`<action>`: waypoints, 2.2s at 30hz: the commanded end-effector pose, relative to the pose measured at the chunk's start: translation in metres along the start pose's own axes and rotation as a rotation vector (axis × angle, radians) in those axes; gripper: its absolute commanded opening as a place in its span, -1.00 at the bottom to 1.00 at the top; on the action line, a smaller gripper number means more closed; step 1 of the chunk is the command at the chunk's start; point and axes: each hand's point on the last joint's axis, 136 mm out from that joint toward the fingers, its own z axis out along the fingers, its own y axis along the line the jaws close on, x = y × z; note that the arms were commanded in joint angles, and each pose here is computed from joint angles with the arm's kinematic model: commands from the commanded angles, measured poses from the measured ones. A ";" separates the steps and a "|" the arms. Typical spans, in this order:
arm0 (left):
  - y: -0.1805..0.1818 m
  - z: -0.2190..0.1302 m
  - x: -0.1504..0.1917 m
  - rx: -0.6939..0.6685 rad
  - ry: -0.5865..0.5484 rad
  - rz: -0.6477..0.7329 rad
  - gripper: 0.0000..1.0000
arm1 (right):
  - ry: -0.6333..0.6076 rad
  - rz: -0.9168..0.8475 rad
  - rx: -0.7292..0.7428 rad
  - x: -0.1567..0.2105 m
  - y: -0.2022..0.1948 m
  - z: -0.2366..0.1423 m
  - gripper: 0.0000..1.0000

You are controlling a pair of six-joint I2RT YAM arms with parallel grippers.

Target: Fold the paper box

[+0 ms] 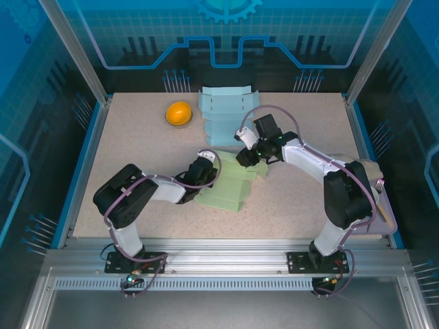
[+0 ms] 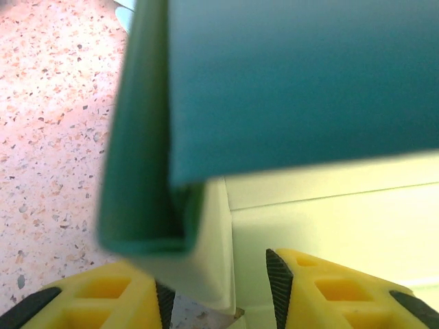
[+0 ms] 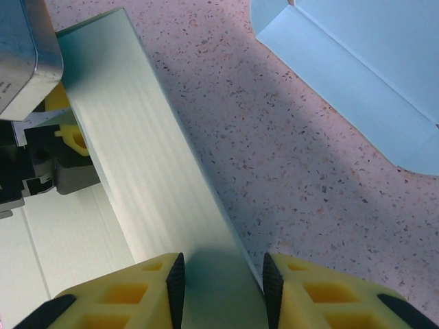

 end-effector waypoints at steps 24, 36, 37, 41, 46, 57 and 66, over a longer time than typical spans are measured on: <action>0.024 -0.001 0.005 -0.131 0.081 -0.131 -1.00 | -0.051 0.150 0.097 -0.026 -0.010 -0.051 -0.15; 0.012 -0.015 0.022 -0.116 0.181 -0.333 -1.00 | -0.081 0.566 0.093 -0.037 0.007 -0.074 -0.02; 0.010 -0.017 0.022 -0.114 0.180 -0.330 -1.00 | -0.085 0.581 0.087 -0.039 0.008 -0.071 -0.02; 0.008 -0.021 0.021 -0.119 0.183 -0.324 -1.00 | -0.085 0.637 0.078 -0.038 0.006 -0.052 0.03; 0.008 -0.025 0.021 -0.129 0.181 -0.312 -1.00 | -0.068 0.669 0.055 -0.036 0.004 -0.030 0.06; 0.001 -0.026 0.018 -0.102 0.161 -0.324 -1.00 | -0.025 0.737 0.078 -0.008 -0.001 -0.006 0.10; -0.003 -0.025 0.017 -0.102 0.146 -0.329 -1.00 | -0.037 0.799 0.002 0.000 0.011 0.002 0.11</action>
